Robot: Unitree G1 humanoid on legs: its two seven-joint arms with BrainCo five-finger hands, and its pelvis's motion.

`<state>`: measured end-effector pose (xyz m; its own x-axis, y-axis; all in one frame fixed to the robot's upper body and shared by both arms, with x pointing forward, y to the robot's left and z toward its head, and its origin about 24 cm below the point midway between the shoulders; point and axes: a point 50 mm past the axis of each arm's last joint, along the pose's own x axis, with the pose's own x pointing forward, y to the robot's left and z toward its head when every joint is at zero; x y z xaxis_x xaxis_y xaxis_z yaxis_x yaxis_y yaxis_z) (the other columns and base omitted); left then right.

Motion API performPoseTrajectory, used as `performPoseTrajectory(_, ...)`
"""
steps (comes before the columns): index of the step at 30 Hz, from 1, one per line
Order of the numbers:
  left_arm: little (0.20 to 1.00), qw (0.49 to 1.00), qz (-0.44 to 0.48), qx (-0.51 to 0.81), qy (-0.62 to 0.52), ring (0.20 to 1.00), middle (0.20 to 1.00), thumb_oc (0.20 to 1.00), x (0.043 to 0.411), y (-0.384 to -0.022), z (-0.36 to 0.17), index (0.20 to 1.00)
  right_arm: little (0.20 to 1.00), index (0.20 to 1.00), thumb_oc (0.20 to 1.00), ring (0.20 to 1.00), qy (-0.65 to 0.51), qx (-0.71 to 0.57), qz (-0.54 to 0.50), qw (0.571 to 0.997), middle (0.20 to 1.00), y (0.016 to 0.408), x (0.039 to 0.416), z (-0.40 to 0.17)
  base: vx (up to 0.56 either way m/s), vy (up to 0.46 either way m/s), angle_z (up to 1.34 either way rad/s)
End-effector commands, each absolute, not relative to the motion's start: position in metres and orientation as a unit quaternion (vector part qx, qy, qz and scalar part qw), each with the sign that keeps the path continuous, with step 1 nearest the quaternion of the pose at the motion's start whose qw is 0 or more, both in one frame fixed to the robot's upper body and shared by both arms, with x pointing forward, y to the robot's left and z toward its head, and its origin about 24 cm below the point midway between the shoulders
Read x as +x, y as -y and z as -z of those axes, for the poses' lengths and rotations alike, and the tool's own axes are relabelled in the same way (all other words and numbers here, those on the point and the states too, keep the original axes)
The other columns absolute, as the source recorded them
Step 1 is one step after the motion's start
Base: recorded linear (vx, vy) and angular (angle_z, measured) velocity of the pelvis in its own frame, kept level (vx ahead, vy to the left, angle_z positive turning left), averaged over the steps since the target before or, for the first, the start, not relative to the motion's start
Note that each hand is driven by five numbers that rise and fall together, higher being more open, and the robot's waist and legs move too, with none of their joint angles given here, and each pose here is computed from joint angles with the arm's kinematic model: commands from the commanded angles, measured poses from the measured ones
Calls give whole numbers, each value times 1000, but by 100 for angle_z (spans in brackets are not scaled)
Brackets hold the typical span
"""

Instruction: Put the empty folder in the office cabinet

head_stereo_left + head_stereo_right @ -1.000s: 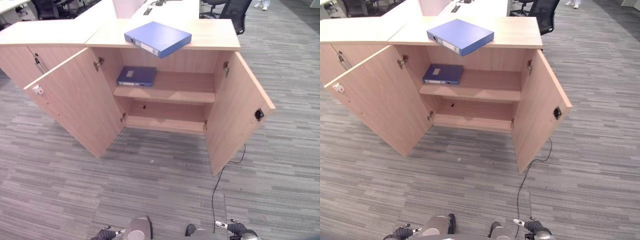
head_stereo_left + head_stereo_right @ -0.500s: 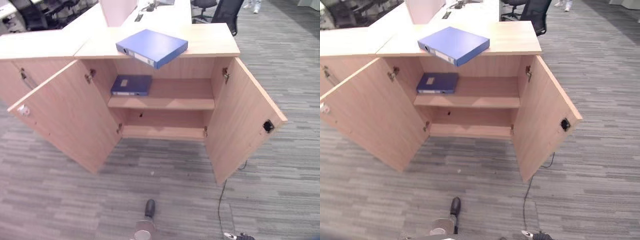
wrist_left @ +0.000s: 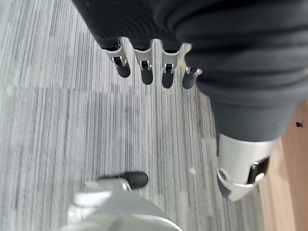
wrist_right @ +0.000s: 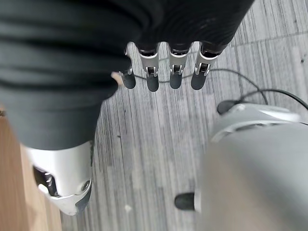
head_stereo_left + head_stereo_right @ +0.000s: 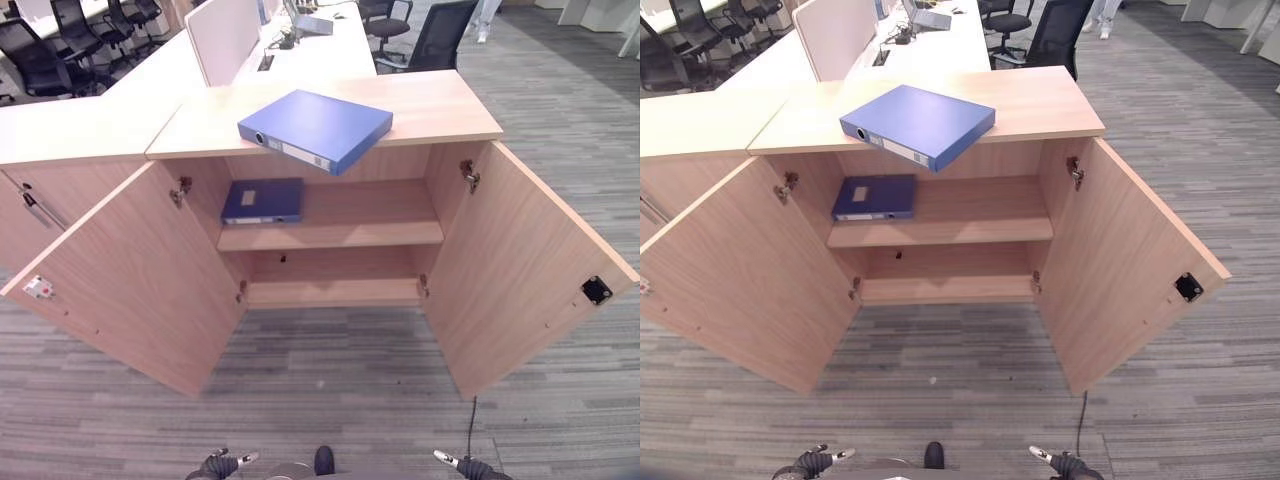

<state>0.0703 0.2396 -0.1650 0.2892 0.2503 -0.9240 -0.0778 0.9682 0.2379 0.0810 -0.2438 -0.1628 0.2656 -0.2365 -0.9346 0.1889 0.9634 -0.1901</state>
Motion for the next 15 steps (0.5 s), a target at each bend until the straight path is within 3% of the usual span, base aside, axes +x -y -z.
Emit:
performPoseTrajectory(1,1000,799,-143,58,-580,1000,1000,1000,69,-254,161,1000,1000,1000,1000,1000,-557,6,151,816,1000,247,100,157,139,139,-32)
performPoseTrajectory(7,1000,812,-124,55,-567,1000,1000,1000,80,-246,161,1000,1000,1000,1000,1000,-533,18,138,835,1000,239,118,154,96,28,3)
performPoseTrajectory(15,1000,835,-72,65,-541,1000,1000,1000,103,-228,160,1000,1000,1000,1000,1000,-560,9,136,817,1000,241,102,159,178,-105,50)
